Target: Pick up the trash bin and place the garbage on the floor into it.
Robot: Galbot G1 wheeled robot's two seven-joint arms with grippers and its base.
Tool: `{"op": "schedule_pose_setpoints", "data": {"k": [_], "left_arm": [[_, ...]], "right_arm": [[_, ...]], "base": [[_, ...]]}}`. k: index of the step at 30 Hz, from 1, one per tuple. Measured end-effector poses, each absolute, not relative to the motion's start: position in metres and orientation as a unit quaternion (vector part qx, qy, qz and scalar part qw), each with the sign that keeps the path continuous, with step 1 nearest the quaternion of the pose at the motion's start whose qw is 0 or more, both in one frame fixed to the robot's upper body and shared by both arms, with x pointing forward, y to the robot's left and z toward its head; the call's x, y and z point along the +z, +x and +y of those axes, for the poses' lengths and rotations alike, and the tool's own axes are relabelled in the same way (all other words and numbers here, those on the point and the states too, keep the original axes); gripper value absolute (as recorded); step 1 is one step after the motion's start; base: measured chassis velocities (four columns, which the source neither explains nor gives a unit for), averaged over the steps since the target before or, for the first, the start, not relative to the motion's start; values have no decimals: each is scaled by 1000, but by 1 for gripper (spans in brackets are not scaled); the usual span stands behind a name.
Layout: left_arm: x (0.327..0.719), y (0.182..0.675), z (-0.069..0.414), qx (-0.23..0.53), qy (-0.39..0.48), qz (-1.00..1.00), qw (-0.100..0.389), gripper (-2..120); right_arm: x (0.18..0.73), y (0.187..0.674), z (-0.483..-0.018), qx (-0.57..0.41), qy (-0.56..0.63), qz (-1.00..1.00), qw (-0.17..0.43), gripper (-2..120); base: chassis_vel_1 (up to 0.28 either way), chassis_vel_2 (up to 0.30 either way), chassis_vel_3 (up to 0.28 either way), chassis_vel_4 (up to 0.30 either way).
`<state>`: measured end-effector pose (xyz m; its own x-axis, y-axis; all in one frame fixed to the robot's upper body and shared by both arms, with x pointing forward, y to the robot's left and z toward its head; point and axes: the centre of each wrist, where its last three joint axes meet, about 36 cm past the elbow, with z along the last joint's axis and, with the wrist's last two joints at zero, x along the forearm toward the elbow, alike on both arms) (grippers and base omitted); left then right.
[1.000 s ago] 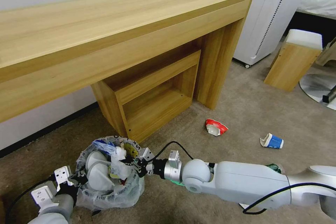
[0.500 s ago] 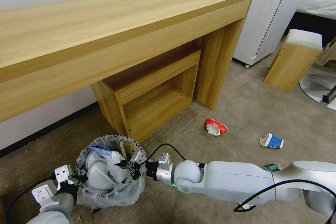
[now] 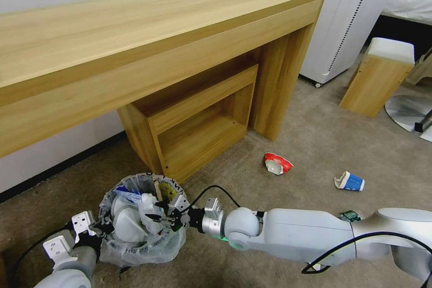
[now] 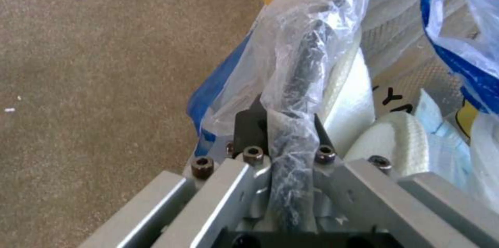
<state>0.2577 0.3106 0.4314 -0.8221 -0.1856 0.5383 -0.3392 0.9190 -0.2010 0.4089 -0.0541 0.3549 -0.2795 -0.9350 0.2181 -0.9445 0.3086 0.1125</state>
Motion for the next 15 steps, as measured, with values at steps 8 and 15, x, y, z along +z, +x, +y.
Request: {"op": "schedule_pose_setpoints", "data": {"k": [8, 15], "left_arm": [[431, 258, 311, 146, 139, -943, 265, 1], [432, 257, 309, 145, 138, -943, 264, 1]], "right_arm": [[365, 401, -55, 15, 582, -804, 119, 85], [368, 390, -63, 21, 574, -808, 133, 100]], "base": [[0, 0, 0, 0], [0, 0, 0, 0]]}}
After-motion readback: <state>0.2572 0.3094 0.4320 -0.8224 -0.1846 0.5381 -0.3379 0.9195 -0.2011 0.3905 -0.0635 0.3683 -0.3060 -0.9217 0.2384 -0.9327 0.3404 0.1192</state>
